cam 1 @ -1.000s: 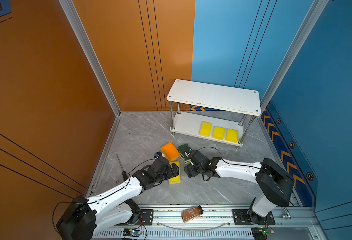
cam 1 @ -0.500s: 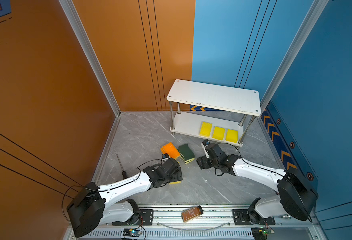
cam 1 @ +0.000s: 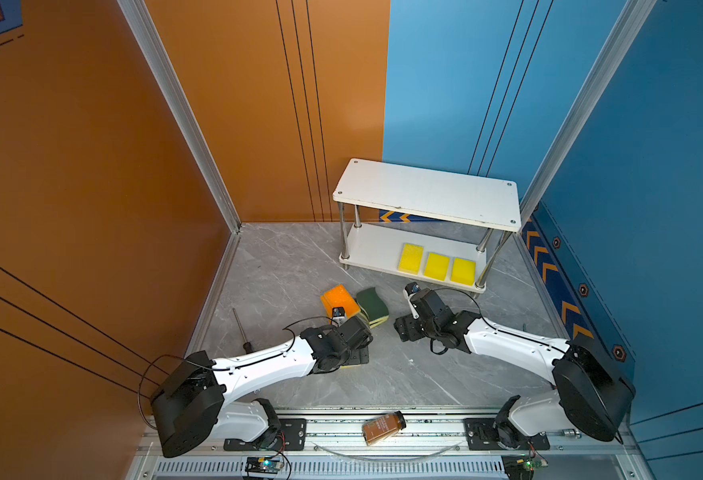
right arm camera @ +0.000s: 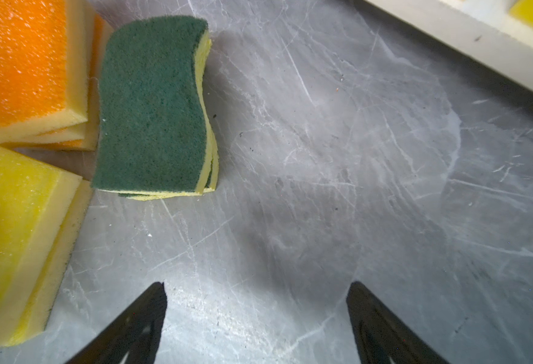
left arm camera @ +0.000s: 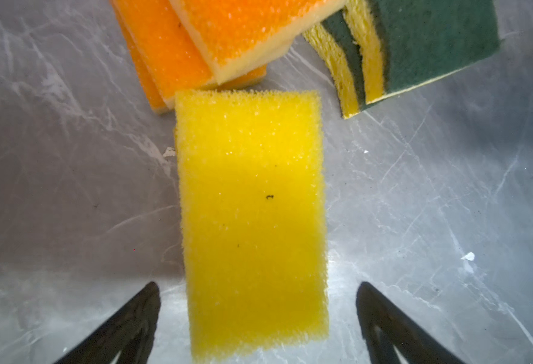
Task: Place and organize the cleaning sponges onto the shelf
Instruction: 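Lower the left gripper and grasp the plain yellow sponge beside the orange sponges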
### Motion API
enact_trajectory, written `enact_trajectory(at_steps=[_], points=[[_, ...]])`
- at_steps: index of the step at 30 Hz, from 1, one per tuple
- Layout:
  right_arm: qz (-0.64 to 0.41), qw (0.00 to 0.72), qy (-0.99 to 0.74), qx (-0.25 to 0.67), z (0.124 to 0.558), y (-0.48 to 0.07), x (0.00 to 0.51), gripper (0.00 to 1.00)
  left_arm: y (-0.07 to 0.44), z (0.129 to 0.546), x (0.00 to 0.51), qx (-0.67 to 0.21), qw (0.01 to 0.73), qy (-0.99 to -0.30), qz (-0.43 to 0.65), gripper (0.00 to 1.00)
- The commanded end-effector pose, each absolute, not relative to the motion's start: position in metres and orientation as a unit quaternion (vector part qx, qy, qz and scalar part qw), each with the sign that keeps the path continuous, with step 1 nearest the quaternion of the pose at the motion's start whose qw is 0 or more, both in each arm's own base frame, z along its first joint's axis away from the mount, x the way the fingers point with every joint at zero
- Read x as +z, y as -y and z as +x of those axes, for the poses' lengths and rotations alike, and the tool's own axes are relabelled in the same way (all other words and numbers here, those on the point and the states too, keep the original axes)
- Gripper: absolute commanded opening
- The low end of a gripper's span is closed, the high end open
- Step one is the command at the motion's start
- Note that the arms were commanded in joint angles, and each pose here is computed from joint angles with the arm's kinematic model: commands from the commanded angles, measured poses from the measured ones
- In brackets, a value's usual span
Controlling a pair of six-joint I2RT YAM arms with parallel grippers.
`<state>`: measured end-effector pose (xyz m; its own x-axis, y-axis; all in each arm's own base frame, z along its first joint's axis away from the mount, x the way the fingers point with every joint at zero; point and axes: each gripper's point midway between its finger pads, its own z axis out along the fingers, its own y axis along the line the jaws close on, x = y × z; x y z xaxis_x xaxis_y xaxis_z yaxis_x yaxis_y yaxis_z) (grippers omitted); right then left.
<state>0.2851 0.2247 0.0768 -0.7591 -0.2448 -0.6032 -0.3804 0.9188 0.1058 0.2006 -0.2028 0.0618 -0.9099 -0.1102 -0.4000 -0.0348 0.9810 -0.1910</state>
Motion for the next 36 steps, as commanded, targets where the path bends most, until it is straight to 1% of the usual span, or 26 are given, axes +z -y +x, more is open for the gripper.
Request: enact_trajectory(at_steps=[1, 7, 10, 25, 27, 36], points=[[-0.156, 0.301, -0.933, 0.121, 0.284, -0.224, 0.075, 0.89, 0.196, 0.198, 0.064, -0.067, 0.211, -0.974, -0.037, 0.96], [-0.155, 0.3, -0.933, 0.121, 0.285, -0.225, 0.074, 0.89, 0.196, 0.199, 0.064, -0.051, 0.211, -0.976, -0.035, 0.9], [-0.157, 0.299, -0.934, 0.12, 0.285, -0.225, 0.073, 0.88, 0.195, 0.2, 0.065, -0.035, 0.21, -0.977, -0.029, 0.88], [-0.158, 0.293, -0.935, 0.121, 0.286, -0.227, 0.067, 0.88, 0.207, 0.197, 0.054, -0.01, 0.191, -0.981, -0.003, 0.88], [-0.159, 0.294, -0.935, 0.122, 0.286, -0.228, 0.067, 0.88, 0.208, 0.197, 0.054, -0.01, 0.19, -0.982, -0.002, 0.82], [-0.158, 0.292, -0.935, 0.122, 0.287, -0.228, 0.066, 0.88, 0.208, 0.197, 0.054, -0.008, 0.191, -0.982, 0.001, 0.72]])
